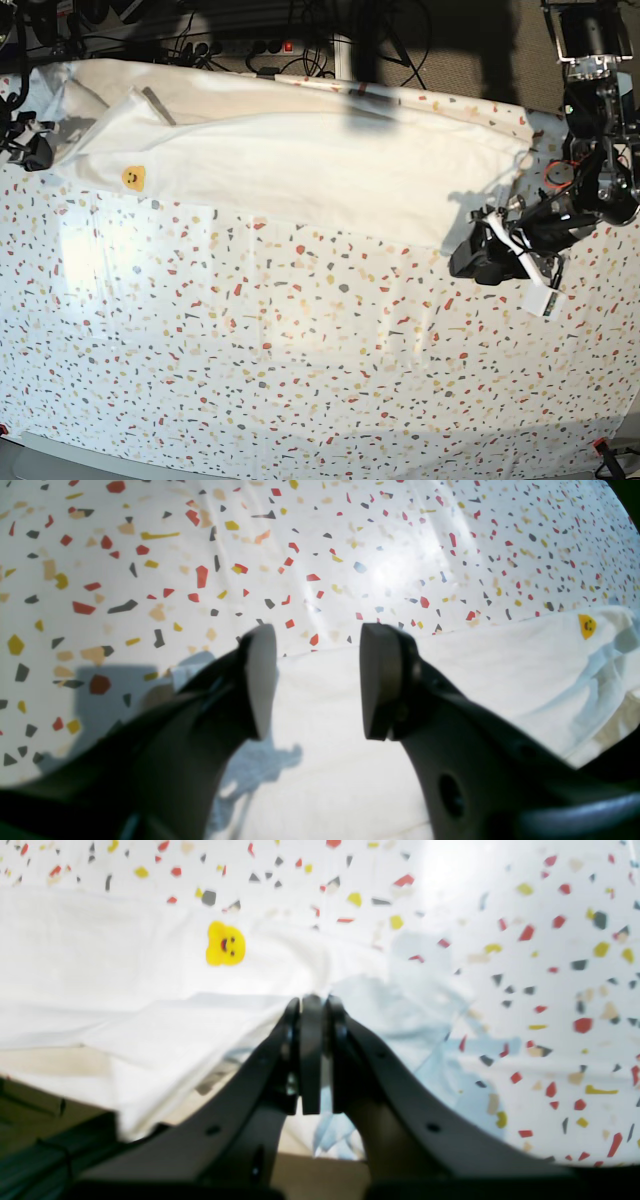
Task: Fold the T-shirt properly
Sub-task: 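Grasp the shirt end with the right gripper and fold it over, then grasp the folded shirt ends with both grippers and pull them apart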
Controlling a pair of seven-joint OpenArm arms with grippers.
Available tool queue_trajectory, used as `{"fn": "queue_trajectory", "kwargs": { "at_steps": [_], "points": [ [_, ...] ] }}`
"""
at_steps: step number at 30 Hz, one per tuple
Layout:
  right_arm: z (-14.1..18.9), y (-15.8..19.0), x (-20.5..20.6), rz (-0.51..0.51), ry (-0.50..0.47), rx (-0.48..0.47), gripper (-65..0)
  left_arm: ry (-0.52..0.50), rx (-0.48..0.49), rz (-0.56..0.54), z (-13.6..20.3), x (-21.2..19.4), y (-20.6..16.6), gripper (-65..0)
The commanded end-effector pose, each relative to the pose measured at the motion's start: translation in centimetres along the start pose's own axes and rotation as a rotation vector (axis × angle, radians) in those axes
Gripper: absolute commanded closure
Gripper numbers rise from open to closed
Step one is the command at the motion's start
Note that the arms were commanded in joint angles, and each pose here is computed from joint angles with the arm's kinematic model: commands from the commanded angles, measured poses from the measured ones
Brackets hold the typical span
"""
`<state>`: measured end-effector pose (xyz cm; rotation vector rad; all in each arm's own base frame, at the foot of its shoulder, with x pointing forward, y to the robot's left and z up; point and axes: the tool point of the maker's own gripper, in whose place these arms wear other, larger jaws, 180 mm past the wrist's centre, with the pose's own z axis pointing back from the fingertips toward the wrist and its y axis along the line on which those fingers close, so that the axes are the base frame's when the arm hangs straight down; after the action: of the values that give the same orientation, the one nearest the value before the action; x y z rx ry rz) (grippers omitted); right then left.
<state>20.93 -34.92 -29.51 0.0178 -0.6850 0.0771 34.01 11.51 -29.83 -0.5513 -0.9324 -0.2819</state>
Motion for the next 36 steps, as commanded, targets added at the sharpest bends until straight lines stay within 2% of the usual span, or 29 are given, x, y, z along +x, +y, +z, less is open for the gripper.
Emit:
{"fn": "queue_trajectory", "kwargs": {
  "at_steps": [1, 11, 12, 15, 17, 28, 30, 34, 36],
  "points": [
    [0.4, -0.1, 1.1, 0.030, -0.026, -0.002, 0.0, -0.051, -0.008, -0.021, 0.3, 1.7, -0.1, -26.6],
    [0.2, 0.2, 1.0, 0.035, -0.016, 0.008, 0.0, -0.051, -0.008, -0.021, 0.4, 1.7, -0.2, -26.6],
    [0.2, 0.2, 1.0, 0.035, -0.017, 0.008, -1.5, -0.051, -0.008, -0.021, 0.3, 1.7, -0.1, -26.6],
    [0.2, 0.2, 1.3, 0.034, -0.031, 0.012, -19.3, -0.051, -0.008, -0.021, 0.4, 1.7, -0.2, -26.6],
    [0.2, 0.2, 1.6, 0.034, -0.052, 0.011, -24.6, -0.051, -0.008, -0.021, 0.4, 1.7, -0.2, -26.6],
    [0.8, 0.4, 5.1, 0.033, -0.248, 0.014, -25.0, -0.046, -0.008, -0.020, 0.4, 1.5, -0.2, -26.6],
    [0.7, -0.1, 4.9, 0.044, -0.230, -0.011, -25.0, -0.013, 0.011, -0.032, 0.3, 0.9, 0.2, -26.7],
    [0.6, -2.8, 3.2, 0.108, -0.121, -0.166, -25.0, 0.078, 0.142, -0.134, 0.6, -0.5, 2.6, -26.7],
    [0.6, -3.8, 2.2, 0.124, -0.059, -0.215, -25.0, 0.116, 0.162, -0.146, 0.7, -1.2, 3.0, -26.7]
  ]
}}
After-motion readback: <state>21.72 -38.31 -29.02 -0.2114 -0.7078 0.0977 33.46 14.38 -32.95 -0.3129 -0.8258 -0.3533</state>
